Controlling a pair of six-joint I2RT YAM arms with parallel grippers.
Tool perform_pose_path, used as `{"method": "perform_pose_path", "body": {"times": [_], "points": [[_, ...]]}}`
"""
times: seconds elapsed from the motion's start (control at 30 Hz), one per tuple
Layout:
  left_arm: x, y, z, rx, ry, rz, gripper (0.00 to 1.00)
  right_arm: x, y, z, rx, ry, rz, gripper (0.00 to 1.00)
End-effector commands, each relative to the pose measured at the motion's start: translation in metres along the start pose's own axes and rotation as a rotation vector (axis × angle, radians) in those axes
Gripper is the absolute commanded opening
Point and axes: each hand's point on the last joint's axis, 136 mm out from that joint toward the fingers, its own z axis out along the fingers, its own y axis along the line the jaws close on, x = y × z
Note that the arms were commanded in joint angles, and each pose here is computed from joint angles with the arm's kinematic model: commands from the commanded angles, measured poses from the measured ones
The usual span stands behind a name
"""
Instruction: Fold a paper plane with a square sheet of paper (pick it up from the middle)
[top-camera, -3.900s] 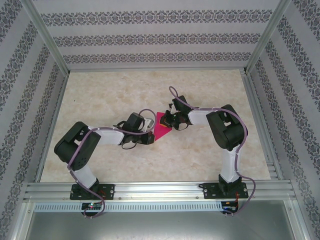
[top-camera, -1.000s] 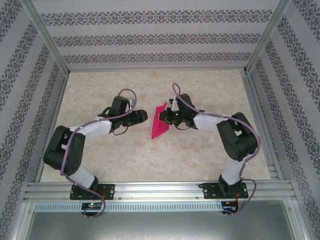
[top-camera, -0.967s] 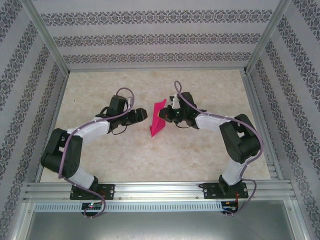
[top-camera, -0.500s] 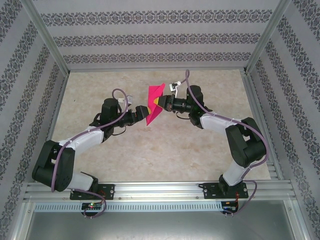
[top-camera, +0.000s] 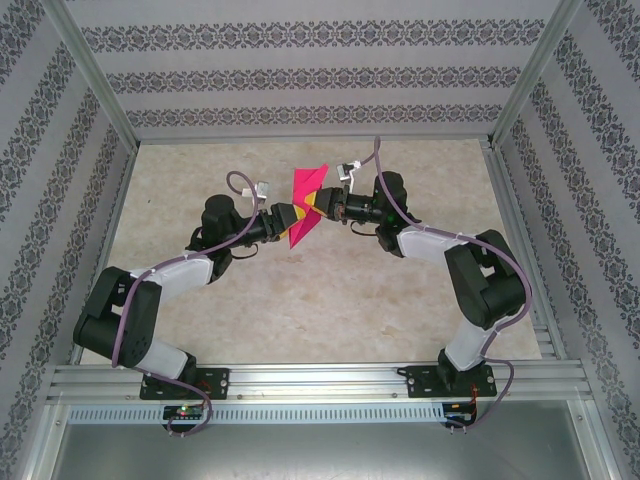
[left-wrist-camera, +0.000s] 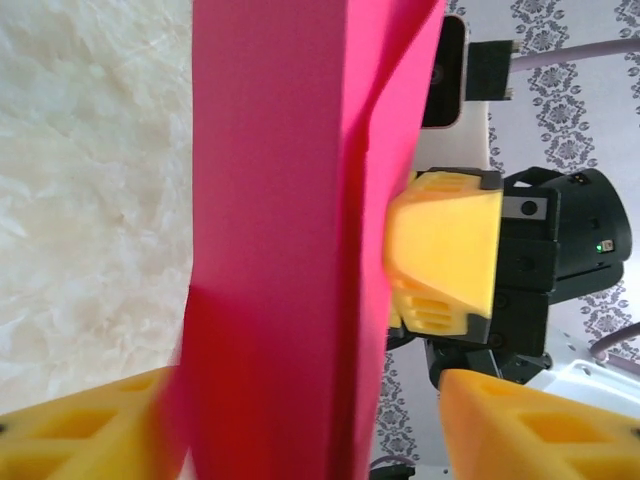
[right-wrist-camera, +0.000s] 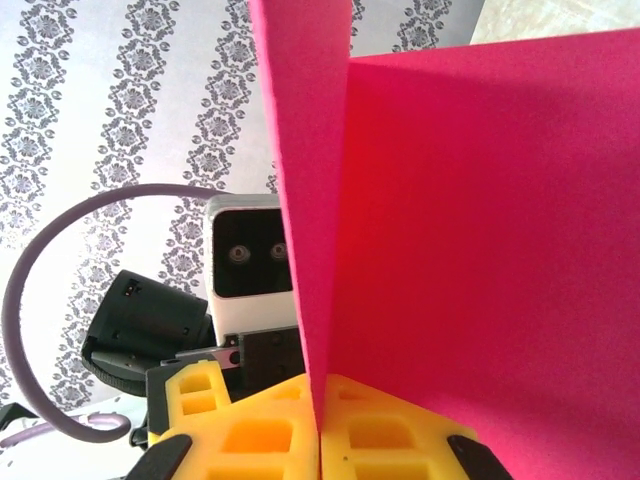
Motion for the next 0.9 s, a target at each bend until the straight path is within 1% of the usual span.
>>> {"method": "perform_pose_path", "body": {"times": [0.0,0.03,0.23,0.33,0.4,0.5,0.57,0.6,0.67,0.73,0.8,0.87], "points": [[-0.009,-0.019,-0.002,0.052,-0.02,0.064,0.56,0.003,-0.006,0.002,0.001,0.021,0.003,0.08],[-0.009,-0.018,-0.001,0.045,-0.017,0.062,0.51,0.003,-0.007,0.002,0.004,0.021,0.005,0.08],[-0.009,-0.013,0.001,0.014,-0.005,0.072,0.27,0.005,-0.012,0.002,0.026,0.035,0.019,0.08],[-0.009,-0.012,0.001,0.005,-0.001,0.078,0.19,0.005,-0.013,0.0,0.047,0.035,0.02,0.11],[-0.01,-0.01,0.002,-0.01,0.001,0.084,0.14,0.003,-0.015,-0.004,0.075,0.027,0.023,0.18],[-0.008,-0.001,0.001,-0.073,0.018,0.097,0.11,-0.003,-0.023,-0.018,0.159,-0.012,0.022,0.41],[-0.006,0.015,-0.003,-0.184,0.039,0.113,0.1,-0.008,-0.031,-0.036,0.243,-0.058,0.014,0.55],[-0.006,0.024,-0.007,-0.253,0.047,0.13,0.1,-0.011,-0.036,-0.045,0.29,-0.08,0.011,0.59],[-0.006,0.046,-0.021,-0.447,0.065,0.158,0.1,-0.015,-0.049,-0.069,0.425,-0.139,-0.013,0.7],[-0.01,0.057,-0.035,-0.592,0.088,0.19,0.12,-0.016,-0.06,-0.093,0.553,-0.203,-0.049,0.79],[-0.015,0.06,-0.044,-0.704,0.101,0.226,0.12,-0.015,-0.066,-0.114,0.653,-0.256,-0.078,0.85],[-0.017,0.065,-0.051,-0.826,0.12,0.289,0.12,-0.013,-0.068,-0.133,0.728,-0.305,-0.093,0.89]]}}
